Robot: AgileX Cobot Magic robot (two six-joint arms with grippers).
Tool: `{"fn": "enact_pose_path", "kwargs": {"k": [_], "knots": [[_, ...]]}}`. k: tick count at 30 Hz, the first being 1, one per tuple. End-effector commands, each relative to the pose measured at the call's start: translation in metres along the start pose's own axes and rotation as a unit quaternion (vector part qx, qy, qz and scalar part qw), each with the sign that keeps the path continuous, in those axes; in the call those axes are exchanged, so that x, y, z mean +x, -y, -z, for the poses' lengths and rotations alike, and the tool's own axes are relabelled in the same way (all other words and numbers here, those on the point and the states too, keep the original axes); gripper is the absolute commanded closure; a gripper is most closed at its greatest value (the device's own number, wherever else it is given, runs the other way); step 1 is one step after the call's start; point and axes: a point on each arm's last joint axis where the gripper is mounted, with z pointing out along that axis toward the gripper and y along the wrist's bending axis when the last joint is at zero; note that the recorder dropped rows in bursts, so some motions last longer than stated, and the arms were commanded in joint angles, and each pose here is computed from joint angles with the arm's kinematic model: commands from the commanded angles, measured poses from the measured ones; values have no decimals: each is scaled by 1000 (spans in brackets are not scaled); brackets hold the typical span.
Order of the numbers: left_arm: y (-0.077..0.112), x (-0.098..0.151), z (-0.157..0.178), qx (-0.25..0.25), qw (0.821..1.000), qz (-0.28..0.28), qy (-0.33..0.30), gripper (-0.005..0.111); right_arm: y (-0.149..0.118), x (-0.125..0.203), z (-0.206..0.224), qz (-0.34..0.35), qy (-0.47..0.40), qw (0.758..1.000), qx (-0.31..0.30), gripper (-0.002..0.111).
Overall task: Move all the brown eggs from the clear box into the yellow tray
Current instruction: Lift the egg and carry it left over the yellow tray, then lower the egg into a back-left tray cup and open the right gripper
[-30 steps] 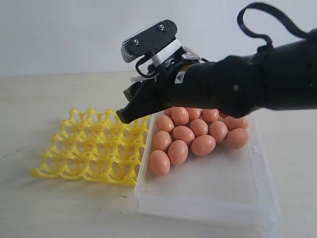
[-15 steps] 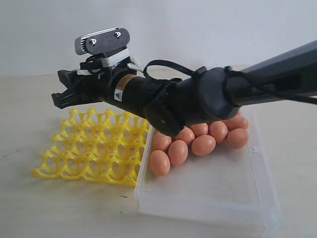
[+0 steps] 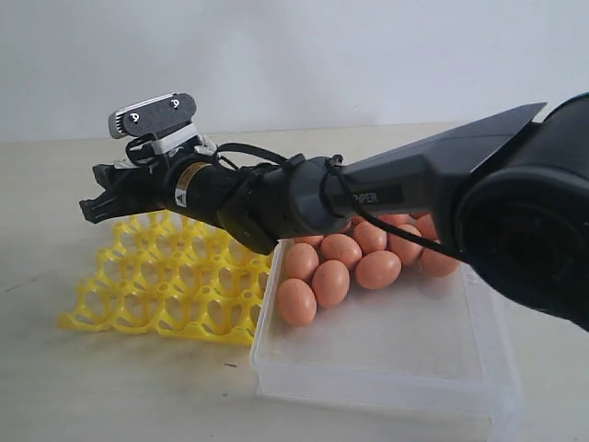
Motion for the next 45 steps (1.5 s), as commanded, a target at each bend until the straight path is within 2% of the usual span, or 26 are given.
{"fn": "enact_pose_path", "kwargs": {"k": [1, 24, 34, 36, 45], "knots": [[0, -2, 1, 2, 1000, 2, 8, 107, 0, 0, -10, -7, 14, 1000, -5, 108], [0, -2, 1, 2, 1000, 2, 8, 107, 5, 38, -24, -16, -13, 1000, -2, 108], [0, -2, 1, 2, 1000, 2, 8, 107, 4, 33, -25, -16, 7, 1000, -8, 108], [0, -2, 1, 2, 1000, 2, 8, 107, 4, 32, -25, -17, 10, 1000, -9, 102], [0, -2, 1, 2, 1000, 2, 8, 107, 4, 32, -25, -17, 10, 1000, -9, 60]]}}
